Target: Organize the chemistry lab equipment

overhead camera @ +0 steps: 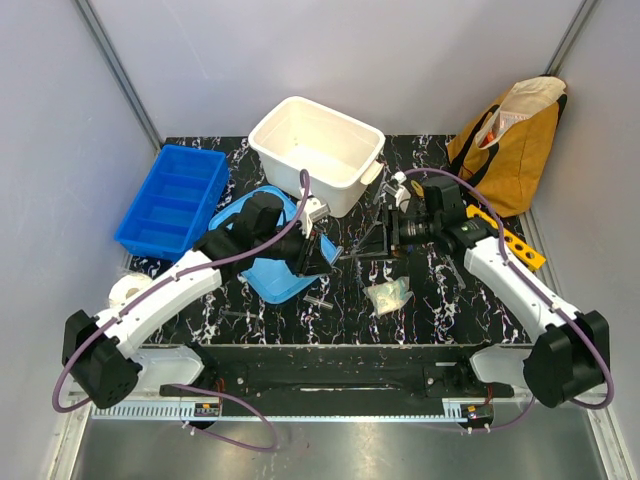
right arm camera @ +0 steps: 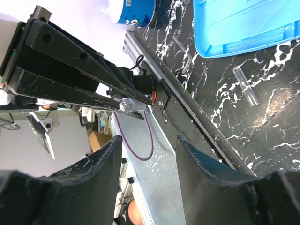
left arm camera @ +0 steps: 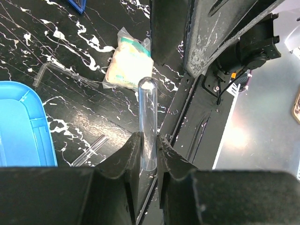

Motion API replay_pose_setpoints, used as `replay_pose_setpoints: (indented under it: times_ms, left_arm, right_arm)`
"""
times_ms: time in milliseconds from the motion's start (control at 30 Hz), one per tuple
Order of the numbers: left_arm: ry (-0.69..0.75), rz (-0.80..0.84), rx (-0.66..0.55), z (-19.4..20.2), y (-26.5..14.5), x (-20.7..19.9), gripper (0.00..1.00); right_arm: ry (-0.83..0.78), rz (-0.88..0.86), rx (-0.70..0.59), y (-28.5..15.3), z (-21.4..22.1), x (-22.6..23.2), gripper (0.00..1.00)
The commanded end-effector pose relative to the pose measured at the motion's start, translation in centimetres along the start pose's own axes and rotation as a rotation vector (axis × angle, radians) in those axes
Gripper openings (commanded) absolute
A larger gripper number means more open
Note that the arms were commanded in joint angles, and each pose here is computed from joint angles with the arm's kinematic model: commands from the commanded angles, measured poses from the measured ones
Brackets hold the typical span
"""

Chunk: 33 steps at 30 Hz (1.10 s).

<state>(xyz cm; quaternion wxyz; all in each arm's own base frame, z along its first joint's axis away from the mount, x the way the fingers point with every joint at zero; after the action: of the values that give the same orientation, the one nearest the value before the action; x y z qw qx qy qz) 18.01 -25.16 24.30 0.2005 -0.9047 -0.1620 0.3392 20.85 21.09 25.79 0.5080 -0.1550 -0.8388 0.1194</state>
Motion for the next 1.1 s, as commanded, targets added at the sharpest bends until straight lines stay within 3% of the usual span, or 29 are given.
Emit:
replay_pose_setpoints:
  times_ms: [0, 567, 733, 1067]
  left_arm:
    - [0.069, -0.026, 0.002, -0.3, -0.6, -0.1, 0.11]
    - [0.107, -0.090, 0.069, 0.9, -0.9, 1.0, 0.11]
    - [0.117, -0.075, 0.053, 0.9, -1.1, 0.7, 0.11]
    - [0.119, -0.076, 0.052, 1.3, -1.1, 0.9, 0.10]
  right_arm:
    - [-0.028, -0.106, 0.018, 0.2, -1.0, 1.5, 0.54]
    - [-0.006, -0.044, 0.137, 5.4, -1.0, 1.0, 0.54]
    - [-0.007, -0.027, 0.143, 6.1, -1.2, 0.7, 0.42]
    - [0.000, -0.032, 0.168, 6.6, -0.5, 0.2, 0.32]
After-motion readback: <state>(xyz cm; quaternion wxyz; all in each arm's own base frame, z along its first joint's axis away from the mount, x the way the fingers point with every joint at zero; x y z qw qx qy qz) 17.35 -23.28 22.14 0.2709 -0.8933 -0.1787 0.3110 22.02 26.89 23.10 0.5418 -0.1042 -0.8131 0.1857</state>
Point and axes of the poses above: each gripper's point midway between its finger pads, its own y axis out along the fingers, its own x axis along the line the jaws close on, z = x × y, the point moved 5 cm from there along -y, back along the fingers, and after that the axes turned 8 degrees about -y, right-handed, at the moved point
